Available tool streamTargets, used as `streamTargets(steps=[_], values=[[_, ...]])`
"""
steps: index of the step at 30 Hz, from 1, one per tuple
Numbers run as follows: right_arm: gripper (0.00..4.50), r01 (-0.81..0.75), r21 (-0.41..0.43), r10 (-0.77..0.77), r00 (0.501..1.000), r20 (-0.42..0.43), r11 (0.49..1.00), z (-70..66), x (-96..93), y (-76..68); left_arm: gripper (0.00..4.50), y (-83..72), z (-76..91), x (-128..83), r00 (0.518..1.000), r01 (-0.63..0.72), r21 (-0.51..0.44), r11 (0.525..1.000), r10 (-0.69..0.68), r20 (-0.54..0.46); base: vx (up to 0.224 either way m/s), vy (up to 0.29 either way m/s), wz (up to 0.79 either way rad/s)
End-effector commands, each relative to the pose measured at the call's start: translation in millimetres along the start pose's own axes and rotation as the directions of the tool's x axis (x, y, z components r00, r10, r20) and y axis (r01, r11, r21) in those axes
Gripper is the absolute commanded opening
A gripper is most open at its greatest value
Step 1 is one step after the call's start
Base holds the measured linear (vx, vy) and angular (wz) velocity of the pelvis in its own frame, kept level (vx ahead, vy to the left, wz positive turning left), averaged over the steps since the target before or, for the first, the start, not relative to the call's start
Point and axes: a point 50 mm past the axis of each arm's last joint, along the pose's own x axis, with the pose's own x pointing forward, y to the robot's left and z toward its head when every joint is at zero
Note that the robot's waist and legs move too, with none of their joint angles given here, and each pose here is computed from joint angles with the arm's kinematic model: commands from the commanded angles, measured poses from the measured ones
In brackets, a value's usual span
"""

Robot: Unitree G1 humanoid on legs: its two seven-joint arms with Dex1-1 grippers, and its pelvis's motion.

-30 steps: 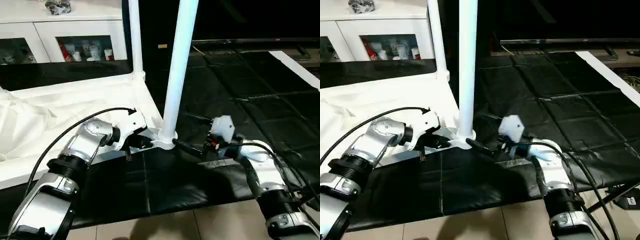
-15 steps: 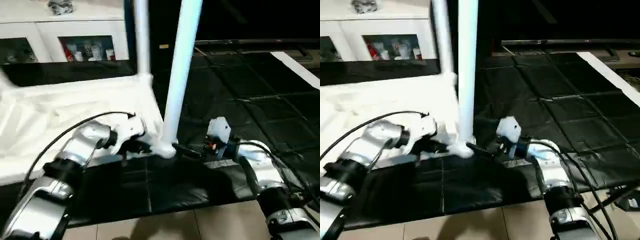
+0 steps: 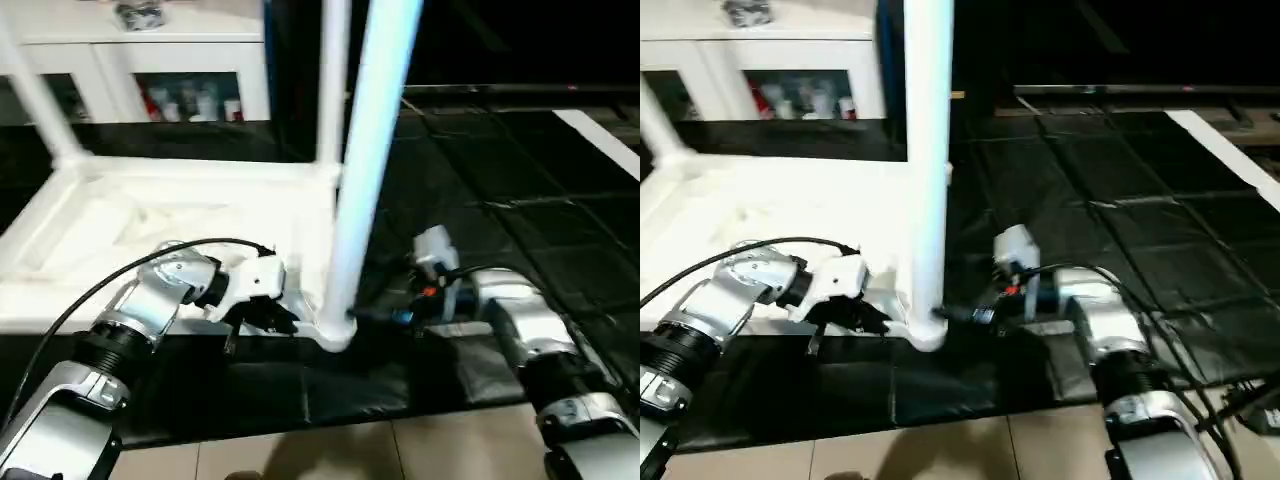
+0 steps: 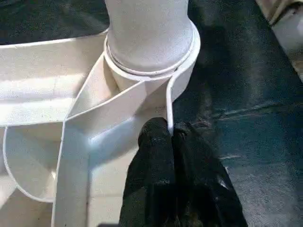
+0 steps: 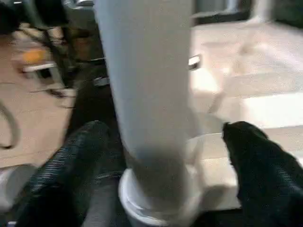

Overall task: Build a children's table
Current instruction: Rotate leg to tighten

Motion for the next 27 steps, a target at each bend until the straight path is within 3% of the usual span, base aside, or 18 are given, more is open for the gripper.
streamTargets(steps=[1, 9, 11, 16, 20, 27], values=[[3.7, -0.053, 0.008, 0.053, 0.998, -0.015, 0.999, 4.3, 3.7, -1.2, 0.0, -9.3, -1.2, 14, 0.994, 0.104, 0.028, 0.994, -0.103, -0.047, 0.0, 0.0, 0.0], [3.19, -0.097, 0.045, 0.099, 0.994, -0.037, 0.994, 5.1, 11.1, -4.9, 0.0, -9.6, 0.0, 15, 0.993, 0.108, 0.036, 0.993, -0.107, -0.048, 0.0, 0.0, 0.0], [2.84, -0.102, 0.052, 0.104, 0.994, -0.033, 0.993, 5.9, 11.6, -5.4, 0.0, -9.8, -0.1, 14, 0.993, 0.108, 0.034, 0.994, -0.106, -0.048, 0.0, 0.0, 0.0], [2.61, -0.126, 0.076, 0.129, 0.991, -0.034, 0.989, 5.5, 13.3, -5.9, 0.0, -11.0, -2.1, 13, 0.993, 0.105, 0.029, 0.994, -0.103, -0.05, 0.0, 0.0, 0.0], [2.18, -0.145, 0.095, 0.148, 0.989, -0.027, 0.985, 3.9, 17.6, -5.2, 0.0, -11.7, -3.1, 13, 0.993, 0.105, 0.026, 0.994, -0.104, -0.053, 0.0, 0.0, 0.0], [2.07, -0.169, 0.116, 0.173, 0.985, -0.022, 0.979, 0.5, 20.3, -2.7, 0.0, -12.3, -3.7, 13, 0.993, 0.105, 0.023, 0.994, -0.104, -0.055, 0.0, 0.0, 0.0]])
